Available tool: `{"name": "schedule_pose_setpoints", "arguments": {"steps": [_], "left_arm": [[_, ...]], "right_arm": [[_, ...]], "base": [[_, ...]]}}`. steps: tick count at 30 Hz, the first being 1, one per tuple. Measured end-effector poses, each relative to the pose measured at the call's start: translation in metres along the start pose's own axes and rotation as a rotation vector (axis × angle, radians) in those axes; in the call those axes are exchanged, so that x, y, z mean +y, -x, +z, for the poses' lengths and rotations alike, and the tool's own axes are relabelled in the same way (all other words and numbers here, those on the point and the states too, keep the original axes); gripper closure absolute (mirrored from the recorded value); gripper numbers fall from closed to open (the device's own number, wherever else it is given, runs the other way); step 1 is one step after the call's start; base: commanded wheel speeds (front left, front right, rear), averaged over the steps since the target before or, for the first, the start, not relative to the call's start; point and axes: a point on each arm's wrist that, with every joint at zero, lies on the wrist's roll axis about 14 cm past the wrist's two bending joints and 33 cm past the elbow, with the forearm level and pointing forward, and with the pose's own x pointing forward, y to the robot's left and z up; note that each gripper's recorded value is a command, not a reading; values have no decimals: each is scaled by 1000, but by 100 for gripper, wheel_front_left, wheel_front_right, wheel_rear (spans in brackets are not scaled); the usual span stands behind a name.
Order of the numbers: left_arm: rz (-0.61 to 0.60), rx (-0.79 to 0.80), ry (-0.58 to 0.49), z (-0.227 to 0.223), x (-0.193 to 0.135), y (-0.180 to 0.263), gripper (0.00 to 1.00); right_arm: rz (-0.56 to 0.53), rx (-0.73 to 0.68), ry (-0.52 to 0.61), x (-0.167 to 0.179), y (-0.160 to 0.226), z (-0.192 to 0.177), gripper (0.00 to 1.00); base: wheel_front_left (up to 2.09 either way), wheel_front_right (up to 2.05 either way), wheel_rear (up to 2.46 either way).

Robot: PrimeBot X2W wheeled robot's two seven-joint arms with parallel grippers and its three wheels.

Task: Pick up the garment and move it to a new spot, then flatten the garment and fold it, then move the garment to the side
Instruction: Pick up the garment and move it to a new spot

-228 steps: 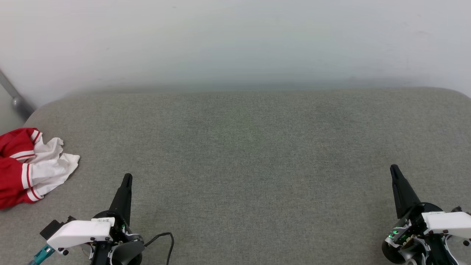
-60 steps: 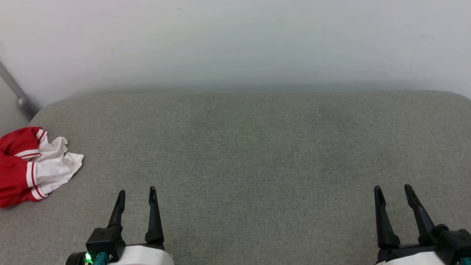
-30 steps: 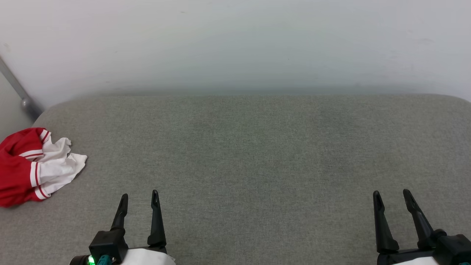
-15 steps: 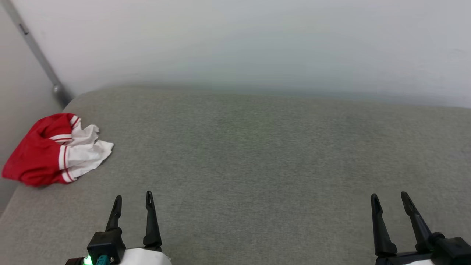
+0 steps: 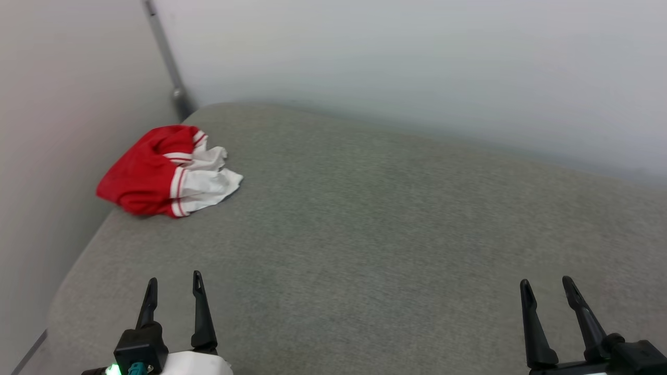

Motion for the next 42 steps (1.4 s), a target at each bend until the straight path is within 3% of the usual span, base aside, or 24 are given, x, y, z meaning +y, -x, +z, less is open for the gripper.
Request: {"name": "schedule_pose_setpoints", "arguments": {"steps": [12, 23, 33, 42], "left_arm": [[209, 0, -23, 3, 67, 33, 0], [239, -6, -34, 5, 77, 28, 0], [207, -207, -147, 85, 110, -70, 0], [179, -215, -173, 127, 113, -174, 0]], "right_arm": [[168, 17, -25, 50, -26, -8, 0], [160, 20, -24, 47, -24, -9, 0], [104, 24, 6, 23, -41, -20, 0], [29, 62, 28, -11, -58, -46, 0]], "base": [[0, 0, 0], [0, 0, 0], [0, 0, 0], [0, 0, 0]]}}
